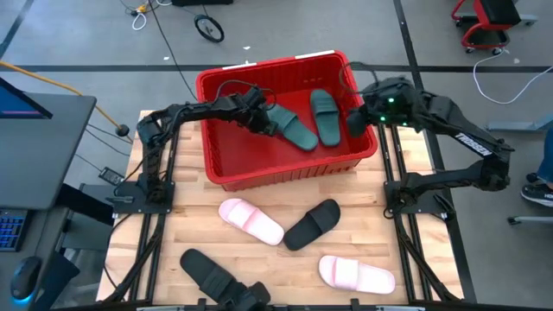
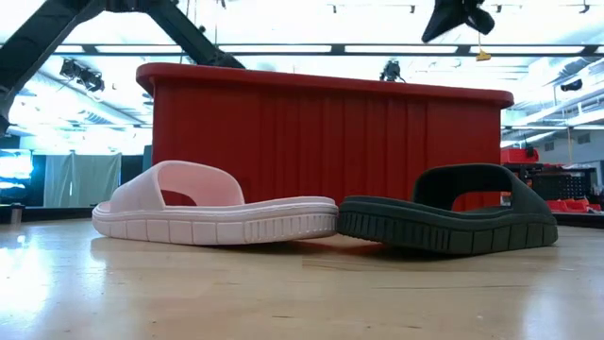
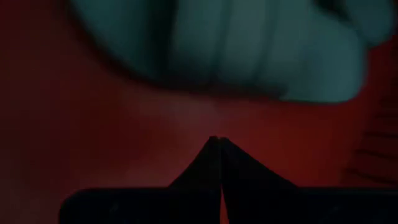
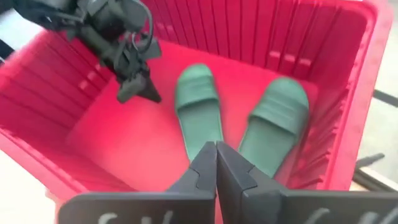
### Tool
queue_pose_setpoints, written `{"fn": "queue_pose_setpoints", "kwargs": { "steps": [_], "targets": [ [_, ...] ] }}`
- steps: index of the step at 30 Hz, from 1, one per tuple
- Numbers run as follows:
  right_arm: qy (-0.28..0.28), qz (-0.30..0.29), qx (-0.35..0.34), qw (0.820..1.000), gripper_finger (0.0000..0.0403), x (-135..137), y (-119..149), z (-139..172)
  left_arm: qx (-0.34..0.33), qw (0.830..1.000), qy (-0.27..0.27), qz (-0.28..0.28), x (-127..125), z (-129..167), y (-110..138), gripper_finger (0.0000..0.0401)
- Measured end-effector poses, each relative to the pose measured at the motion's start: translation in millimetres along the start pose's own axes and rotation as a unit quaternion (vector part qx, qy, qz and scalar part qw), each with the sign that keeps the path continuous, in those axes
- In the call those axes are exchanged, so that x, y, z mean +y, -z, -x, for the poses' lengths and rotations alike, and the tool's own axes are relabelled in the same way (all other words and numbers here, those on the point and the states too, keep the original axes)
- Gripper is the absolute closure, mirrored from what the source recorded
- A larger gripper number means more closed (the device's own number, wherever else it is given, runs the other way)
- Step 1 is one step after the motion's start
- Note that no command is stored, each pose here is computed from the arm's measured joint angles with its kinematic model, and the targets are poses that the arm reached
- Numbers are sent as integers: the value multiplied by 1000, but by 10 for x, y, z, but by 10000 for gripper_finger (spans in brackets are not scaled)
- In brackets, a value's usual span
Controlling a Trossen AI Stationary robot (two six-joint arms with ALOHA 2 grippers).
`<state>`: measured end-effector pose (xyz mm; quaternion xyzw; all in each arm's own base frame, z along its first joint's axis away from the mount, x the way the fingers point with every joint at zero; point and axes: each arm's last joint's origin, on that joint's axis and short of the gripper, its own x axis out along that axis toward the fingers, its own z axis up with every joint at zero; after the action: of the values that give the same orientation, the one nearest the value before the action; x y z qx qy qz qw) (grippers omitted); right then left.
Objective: Pick and place slides into bin
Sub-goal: Put the green slide into the red bin, then put the right black slide into the red bin
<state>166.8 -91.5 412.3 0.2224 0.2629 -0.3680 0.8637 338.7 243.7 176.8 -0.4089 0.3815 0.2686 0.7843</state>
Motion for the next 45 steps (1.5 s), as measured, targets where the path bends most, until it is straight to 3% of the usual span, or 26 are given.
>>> {"fn": "queue_pose_setpoints", "kwargs": {
  "steps": [5, 12, 17, 21, 24, 33, 35, 38, 41, 45],
  "targets": [
    [11, -10, 25, 1000, 398, -8, 88, -138, 7, 1000, -8, 2, 96, -190, 14, 400],
    [12, -21, 27, 999, 398, -10, 103, -158, -32, 999, 9, 15, 176, -430, -55, 401],
    [12, -32, 27, 999, 396, -10, 104, -158, -63, 998, 0, 8, 151, -386, -192, 401],
    [13, -31, 27, 999, 398, -10, 104, -158, -141, 988, 37, -47, -13, -291, -419, 401],
    [13, -31, 27, 999, 397, -11, 105, -158, -168, 983, 52, -57, -127, -192, -548, 401],
    [10, -24, 31, 999, 400, -10, 111, -157, -95, 994, 41, -45, -267, -16, -608, 401],
    [-16, -7, 46, 999, 400, 24, 132, -151, -66, 994, 76, -51, -388, 49, -611, 401],
    [-102, 37, 91, 990, 400, 141, 213, -111, -44, 989, 112, -84, -715, 263, -603, 400],
    [-195, 56, 164, 965, 400, 309, 369, -13, -16, 984, 117, -137, -1091, 570, -535, 399],
    [-244, 73, 236, 938, 400, 552, 612, 161, 13, 969, 118, -215, -1610, 1029, -343, 400]
  ]
}}
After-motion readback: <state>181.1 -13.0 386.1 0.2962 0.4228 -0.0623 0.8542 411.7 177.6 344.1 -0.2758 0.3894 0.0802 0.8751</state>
